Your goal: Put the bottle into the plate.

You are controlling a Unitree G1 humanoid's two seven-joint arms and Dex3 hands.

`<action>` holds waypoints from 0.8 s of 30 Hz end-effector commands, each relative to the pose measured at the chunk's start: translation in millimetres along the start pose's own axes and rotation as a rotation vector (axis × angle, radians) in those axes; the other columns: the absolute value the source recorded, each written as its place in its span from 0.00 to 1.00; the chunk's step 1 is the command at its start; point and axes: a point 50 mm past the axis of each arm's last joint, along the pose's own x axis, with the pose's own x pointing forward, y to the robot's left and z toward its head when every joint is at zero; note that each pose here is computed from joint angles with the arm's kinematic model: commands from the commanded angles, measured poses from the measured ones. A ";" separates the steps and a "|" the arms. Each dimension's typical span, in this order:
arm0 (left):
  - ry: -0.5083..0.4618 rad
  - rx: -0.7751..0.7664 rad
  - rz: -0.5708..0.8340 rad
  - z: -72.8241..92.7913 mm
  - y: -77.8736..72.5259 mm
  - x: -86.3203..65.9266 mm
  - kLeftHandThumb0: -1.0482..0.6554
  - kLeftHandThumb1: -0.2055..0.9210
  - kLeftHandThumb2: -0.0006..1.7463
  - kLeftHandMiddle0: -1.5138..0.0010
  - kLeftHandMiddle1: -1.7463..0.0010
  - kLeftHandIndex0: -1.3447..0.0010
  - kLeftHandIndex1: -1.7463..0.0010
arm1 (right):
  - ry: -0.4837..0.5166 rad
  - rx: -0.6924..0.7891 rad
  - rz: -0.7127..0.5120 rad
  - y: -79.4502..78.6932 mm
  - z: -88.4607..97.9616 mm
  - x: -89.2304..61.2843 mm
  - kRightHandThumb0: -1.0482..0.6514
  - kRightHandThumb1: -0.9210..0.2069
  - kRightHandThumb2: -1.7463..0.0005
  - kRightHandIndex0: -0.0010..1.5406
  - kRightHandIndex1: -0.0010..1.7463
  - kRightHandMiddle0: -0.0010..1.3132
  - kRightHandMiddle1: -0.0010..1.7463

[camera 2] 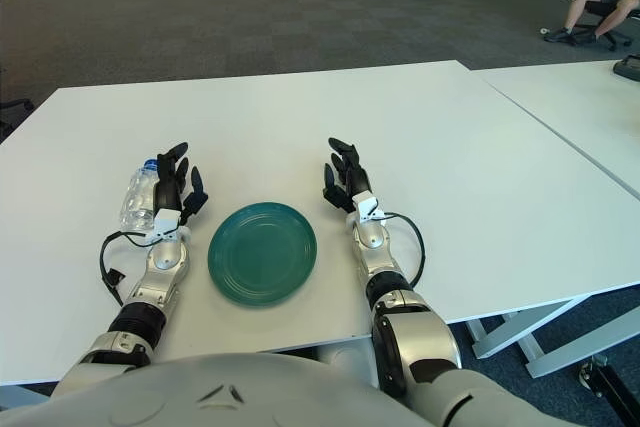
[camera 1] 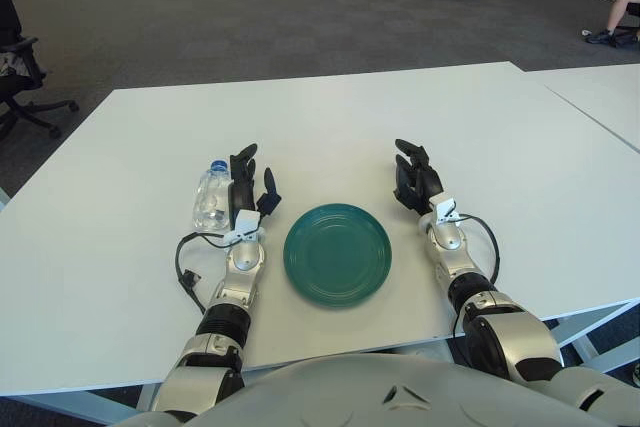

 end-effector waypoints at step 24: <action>-0.626 0.726 0.094 156.3 48.2 12.2 0.17 1.00 0.38 0.74 1.00 1.00 0.54 | 0.077 0.088 -0.006 13.9 -11.7 -11.0 0.21 0.00 0.55 0.18 0.01 0.00 0.35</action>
